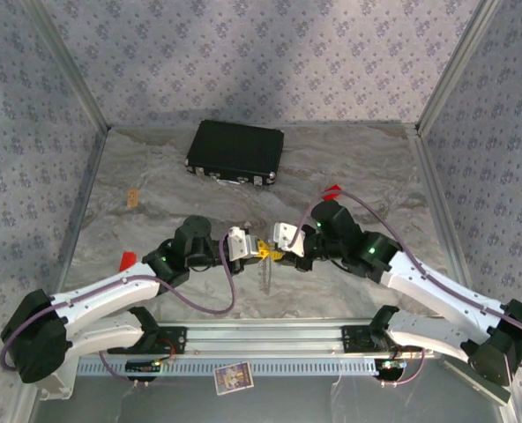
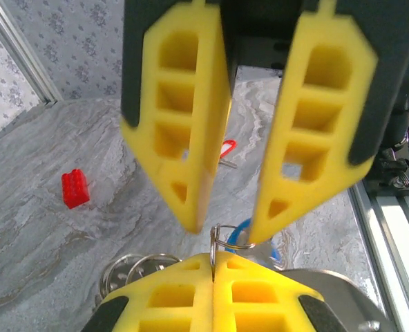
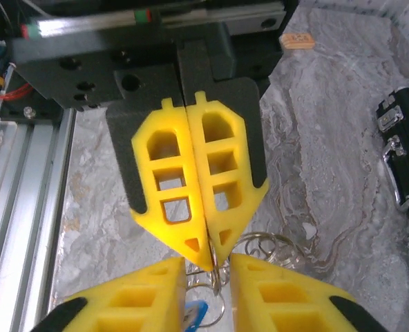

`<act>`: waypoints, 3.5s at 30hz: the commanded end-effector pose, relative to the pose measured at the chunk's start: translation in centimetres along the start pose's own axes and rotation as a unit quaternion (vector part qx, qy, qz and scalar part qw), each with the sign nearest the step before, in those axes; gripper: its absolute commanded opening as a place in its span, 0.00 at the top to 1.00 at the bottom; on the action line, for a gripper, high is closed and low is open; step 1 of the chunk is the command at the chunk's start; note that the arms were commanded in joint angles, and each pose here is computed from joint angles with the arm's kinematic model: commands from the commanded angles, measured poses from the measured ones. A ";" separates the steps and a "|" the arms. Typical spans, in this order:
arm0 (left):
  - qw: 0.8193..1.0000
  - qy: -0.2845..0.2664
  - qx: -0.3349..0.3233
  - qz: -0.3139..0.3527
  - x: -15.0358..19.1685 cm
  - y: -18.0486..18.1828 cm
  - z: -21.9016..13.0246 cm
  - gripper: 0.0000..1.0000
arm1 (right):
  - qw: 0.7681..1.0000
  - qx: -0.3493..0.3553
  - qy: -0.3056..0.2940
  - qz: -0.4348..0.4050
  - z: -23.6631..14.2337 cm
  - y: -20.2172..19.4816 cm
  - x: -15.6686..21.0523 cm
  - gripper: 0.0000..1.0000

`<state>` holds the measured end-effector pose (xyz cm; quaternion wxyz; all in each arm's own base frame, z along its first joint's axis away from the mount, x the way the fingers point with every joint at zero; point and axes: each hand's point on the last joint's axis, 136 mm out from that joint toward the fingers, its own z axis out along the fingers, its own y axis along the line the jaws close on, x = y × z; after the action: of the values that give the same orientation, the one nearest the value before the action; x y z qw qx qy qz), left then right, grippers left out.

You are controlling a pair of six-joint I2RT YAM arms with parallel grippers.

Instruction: Put the keys on the keyring

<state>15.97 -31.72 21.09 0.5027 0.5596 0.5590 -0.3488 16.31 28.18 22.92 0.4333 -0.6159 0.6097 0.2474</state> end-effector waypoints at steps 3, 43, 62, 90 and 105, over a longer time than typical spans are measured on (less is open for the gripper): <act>0.998 -0.059 -0.010 0.005 -1.9 -0.1 -0.7 1.00 | 0.997 0.010 -0.056 0.042 -1.1 -0.2 -0.1 0.68; 0.994 -0.109 -0.001 0.012 -3.4 -0.4 -0.7 1.00 | 0.992 -0.018 -0.060 0.111 0.7 0.7 2.3 0.80; 0.992 -0.115 -0.035 0.025 -4.0 1.1 -0.3 1.00 | 0.996 -0.005 -0.004 0.089 1.6 0.6 3.5 0.77; 0.994 -0.101 0.036 0.010 -3.6 -1.0 0.2 1.00 | 0.994 0.008 -0.083 0.064 -0.6 0.3 0.9 0.79; 0.993 -0.107 0.044 0.012 -4.0 -1.2 0.3 1.00 | 0.994 -0.011 -0.086 0.064 0.1 0.6 0.6 0.92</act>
<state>15.00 -32.57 21.48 0.5153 0.5439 0.5238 -0.4053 15.96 27.55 21.07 0.4509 -0.5550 0.6196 0.3235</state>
